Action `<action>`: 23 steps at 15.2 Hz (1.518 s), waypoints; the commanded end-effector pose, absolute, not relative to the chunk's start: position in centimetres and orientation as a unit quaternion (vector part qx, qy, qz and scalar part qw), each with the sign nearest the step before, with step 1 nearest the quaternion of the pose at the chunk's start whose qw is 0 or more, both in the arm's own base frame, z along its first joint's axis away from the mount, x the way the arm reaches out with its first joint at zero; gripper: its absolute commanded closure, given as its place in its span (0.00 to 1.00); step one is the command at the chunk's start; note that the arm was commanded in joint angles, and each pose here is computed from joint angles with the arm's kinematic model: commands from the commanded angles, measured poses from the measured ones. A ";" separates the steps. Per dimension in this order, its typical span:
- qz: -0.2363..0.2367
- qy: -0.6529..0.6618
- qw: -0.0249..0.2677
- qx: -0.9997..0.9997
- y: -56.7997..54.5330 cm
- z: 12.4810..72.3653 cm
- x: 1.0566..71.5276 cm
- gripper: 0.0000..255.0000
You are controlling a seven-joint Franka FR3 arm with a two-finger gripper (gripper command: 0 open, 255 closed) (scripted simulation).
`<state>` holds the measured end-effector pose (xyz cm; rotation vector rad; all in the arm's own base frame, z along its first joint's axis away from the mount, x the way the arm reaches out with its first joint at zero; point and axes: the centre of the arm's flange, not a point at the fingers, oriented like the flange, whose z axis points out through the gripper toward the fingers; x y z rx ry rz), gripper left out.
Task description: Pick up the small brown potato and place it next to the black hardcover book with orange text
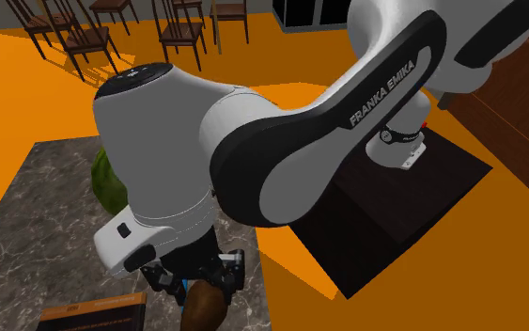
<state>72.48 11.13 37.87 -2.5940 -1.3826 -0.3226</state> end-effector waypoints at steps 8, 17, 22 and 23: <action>-0.109 -0.466 0.092 -0.873 11.1 32.7 72.6 1.00; -0.109 -0.466 0.092 -0.873 11.1 32.7 72.6 0.00; -0.109 -0.466 0.092 -0.873 11.1 32.7 72.6 0.00; -0.109 -0.466 0.092 -0.873 10.7 34.0 72.5 0.00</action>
